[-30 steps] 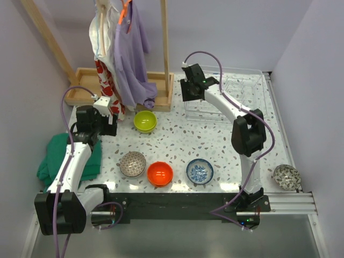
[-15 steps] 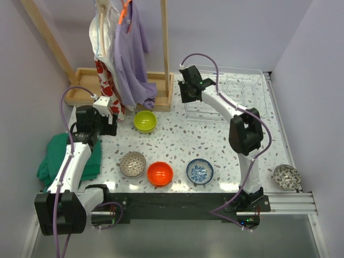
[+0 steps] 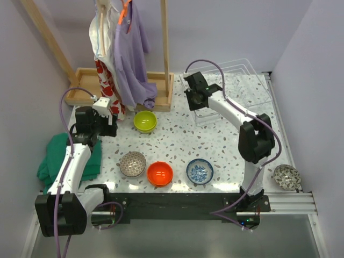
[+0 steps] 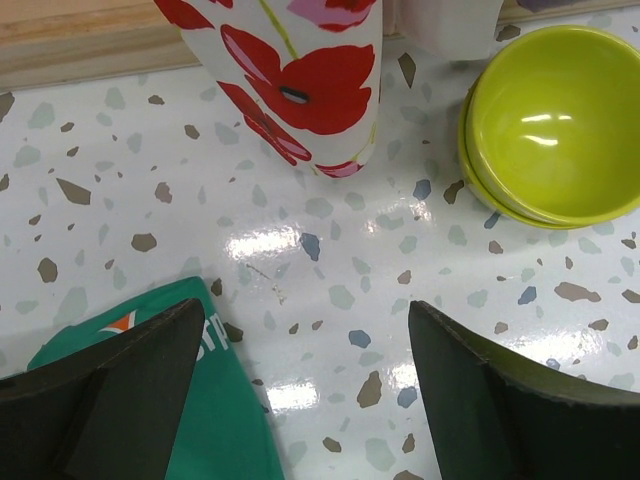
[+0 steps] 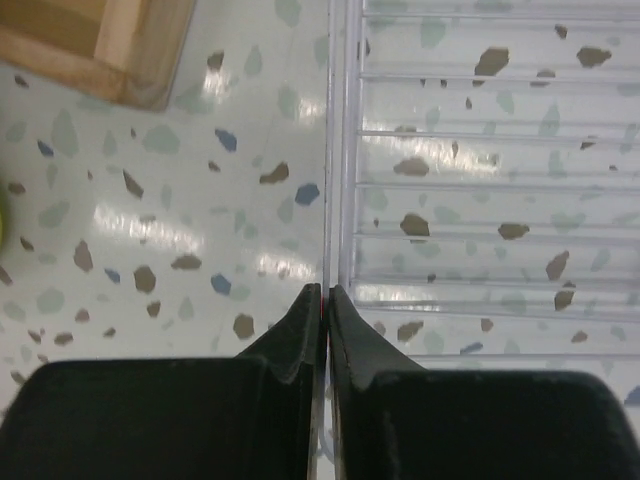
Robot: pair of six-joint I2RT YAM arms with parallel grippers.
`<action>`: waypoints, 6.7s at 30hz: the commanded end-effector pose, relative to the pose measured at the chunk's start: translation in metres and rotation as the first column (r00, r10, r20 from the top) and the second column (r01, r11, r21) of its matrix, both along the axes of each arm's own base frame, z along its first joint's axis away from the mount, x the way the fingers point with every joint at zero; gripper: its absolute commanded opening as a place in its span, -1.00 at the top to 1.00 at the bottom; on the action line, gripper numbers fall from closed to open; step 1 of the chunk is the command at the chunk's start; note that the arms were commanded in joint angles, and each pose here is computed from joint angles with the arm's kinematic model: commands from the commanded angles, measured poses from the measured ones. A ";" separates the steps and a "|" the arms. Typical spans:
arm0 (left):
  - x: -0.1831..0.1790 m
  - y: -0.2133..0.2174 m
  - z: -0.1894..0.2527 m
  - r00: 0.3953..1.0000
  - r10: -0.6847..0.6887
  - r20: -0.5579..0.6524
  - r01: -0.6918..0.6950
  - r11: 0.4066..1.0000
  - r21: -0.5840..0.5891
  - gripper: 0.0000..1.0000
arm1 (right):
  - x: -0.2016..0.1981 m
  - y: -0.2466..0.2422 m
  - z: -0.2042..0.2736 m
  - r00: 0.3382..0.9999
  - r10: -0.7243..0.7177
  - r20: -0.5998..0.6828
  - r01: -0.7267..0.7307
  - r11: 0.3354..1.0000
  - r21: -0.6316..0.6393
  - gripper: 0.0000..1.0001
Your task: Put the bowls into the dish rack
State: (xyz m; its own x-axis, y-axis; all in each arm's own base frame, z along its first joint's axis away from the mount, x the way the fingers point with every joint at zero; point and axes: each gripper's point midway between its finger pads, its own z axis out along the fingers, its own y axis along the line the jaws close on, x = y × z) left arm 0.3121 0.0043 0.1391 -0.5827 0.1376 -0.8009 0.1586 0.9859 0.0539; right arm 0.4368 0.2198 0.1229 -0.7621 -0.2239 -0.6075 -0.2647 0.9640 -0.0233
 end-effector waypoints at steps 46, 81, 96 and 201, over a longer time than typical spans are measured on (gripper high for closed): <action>-0.008 -0.066 -0.007 0.927 -0.374 0.018 0.374 0.928 0.000 -0.67 | -0.117 -0.175 0.012 0.533 0.811 -0.242 -0.834 0.457 -0.308 1.00; -0.027 -0.083 -0.015 0.747 -0.653 -0.128 0.665 0.724 0.182 -0.72 | -0.260 -0.115 0.044 0.387 0.922 0.016 -0.902 0.382 -0.200 -0.55; -0.020 -0.085 -0.013 0.760 -0.636 -0.137 0.648 0.723 0.240 -0.72 | -0.283 -0.075 -0.027 -0.079 0.989 -0.125 -0.960 -0.109 -0.260 -0.52; 0.049 -0.274 0.061 0.569 -0.819 0.075 0.767 0.561 0.313 -0.67 | -0.051 -0.060 0.167 0.981 0.146 0.127 -0.186 0.528 0.829 1.00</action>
State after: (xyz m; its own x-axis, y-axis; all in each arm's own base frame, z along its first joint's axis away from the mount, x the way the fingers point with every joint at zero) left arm 0.3345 -0.2500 0.1757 -0.0081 0.6993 -0.7148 0.8621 0.3670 0.3493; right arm 0.3767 0.1597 0.2668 -0.7642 0.2454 -0.5965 -0.3902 0.5606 0.7304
